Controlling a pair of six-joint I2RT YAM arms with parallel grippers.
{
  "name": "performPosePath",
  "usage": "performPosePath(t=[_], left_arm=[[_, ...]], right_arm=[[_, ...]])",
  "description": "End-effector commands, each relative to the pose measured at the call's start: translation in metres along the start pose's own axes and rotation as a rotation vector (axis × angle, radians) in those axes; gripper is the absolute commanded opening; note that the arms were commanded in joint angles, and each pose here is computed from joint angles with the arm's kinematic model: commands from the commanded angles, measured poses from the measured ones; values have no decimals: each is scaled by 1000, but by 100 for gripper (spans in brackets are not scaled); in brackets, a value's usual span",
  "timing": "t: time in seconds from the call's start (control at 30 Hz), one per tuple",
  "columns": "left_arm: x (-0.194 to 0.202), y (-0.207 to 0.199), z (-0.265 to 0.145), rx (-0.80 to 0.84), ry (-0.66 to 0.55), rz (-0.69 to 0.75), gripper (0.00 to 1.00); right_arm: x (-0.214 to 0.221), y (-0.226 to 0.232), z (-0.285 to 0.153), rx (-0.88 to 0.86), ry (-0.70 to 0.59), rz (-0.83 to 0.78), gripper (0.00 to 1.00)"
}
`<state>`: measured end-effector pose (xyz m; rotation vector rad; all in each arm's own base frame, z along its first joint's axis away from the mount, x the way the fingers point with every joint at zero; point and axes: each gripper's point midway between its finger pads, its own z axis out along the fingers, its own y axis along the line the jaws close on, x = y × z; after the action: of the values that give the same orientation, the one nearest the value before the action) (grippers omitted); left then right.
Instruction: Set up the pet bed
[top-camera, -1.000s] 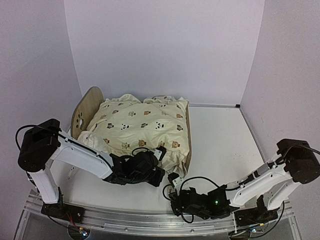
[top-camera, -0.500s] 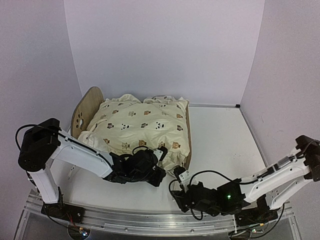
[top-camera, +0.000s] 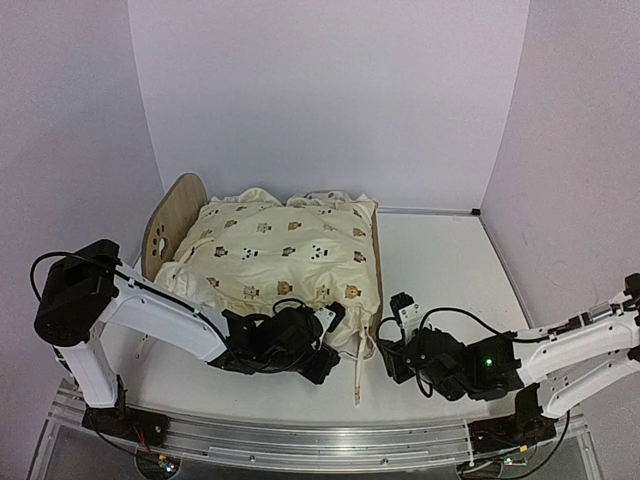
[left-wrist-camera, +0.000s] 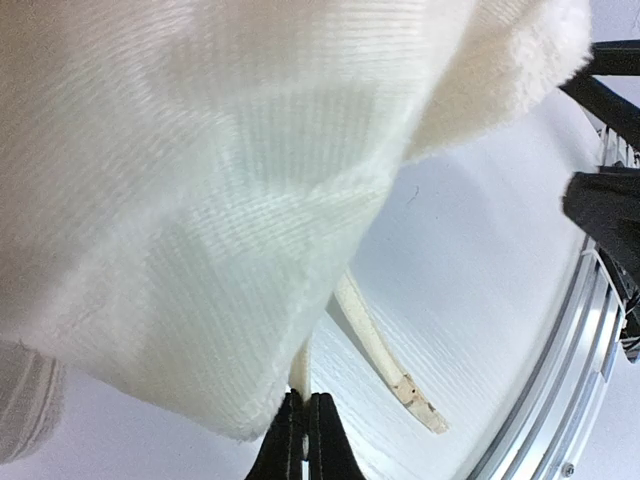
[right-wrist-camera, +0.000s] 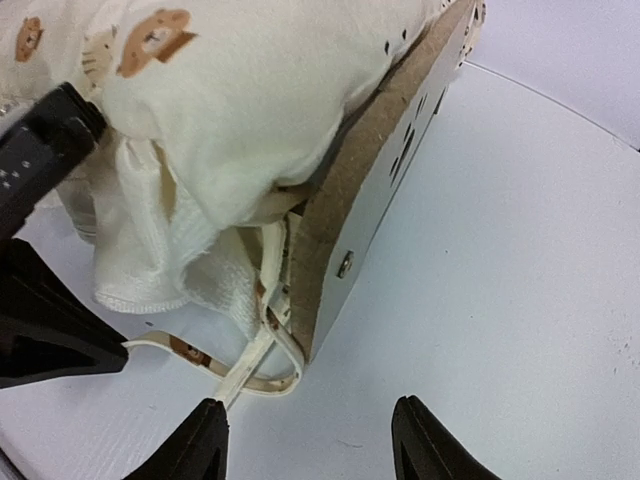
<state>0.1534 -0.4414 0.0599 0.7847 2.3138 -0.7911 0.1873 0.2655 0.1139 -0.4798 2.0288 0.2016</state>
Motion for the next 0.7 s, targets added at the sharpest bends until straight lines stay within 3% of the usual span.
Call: performPosePath(t=[0.0,0.67], left_arm=[[-17,-17,-2,30,-27,14,0],[-16,-23,0,47,-26,27,0]], right_arm=[[5,8,13,-38,55,-16,56],[31,18,64,-51,172,-4,39]])
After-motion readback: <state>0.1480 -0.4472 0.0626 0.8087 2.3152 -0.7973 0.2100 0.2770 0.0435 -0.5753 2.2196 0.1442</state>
